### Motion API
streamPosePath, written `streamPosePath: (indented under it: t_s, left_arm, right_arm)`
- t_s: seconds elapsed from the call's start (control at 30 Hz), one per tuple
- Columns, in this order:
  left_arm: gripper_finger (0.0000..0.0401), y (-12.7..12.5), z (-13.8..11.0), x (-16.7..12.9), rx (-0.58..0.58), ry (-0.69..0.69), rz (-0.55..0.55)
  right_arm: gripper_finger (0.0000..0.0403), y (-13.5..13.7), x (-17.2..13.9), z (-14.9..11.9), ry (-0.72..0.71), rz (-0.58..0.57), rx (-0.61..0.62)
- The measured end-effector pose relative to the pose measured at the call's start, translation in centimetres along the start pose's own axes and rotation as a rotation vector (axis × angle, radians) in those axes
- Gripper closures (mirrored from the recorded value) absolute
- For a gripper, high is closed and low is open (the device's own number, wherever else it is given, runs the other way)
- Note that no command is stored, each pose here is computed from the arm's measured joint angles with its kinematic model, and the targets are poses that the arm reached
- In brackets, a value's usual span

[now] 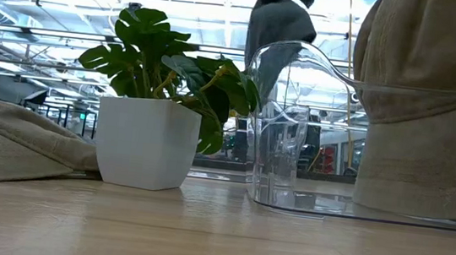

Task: Pick & Place hat
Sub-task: Put the middle left gray cap into the top transparent bin

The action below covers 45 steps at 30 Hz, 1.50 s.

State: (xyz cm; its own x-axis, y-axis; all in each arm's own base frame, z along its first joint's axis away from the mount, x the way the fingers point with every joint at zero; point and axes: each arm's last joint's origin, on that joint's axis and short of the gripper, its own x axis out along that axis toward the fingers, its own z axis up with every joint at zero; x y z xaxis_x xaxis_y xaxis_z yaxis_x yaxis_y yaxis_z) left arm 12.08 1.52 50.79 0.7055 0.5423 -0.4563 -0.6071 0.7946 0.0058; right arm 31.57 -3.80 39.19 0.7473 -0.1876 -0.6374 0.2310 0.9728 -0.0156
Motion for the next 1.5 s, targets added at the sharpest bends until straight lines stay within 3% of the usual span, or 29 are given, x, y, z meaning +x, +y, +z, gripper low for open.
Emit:
streamPosePath:
  t_s: [0.27, 0.63, 0.87, 1.5]
  left_arm:
    - [0.0277, 0.0, 0.0, 0.0, 0.0, -0.003, 0.009]
    - [0.0277, 0.0, 0.0, 0.0, -0.001, -0.003, 0.009]
    - [0.0277, 0.0, 0.0, 0.0, -0.002, -0.005, 0.015]
    - [0.0277, 0.1, 0.0, 0.0, -0.013, -0.004, 0.026]
  right_arm:
    - [0.0402, 0.1, 0.4, -0.5, 0.019, 0.0, 0.0]
    - [0.0402, 1.3, 3.3, -3.6, 0.107, 0.022, 0.012]
    - [0.0402, 2.6, 3.2, -3.0, 0.045, 0.132, 0.051]
    - [0.0402, 1.8, 3.6, -3.7, 0.088, 0.076, 0.087]
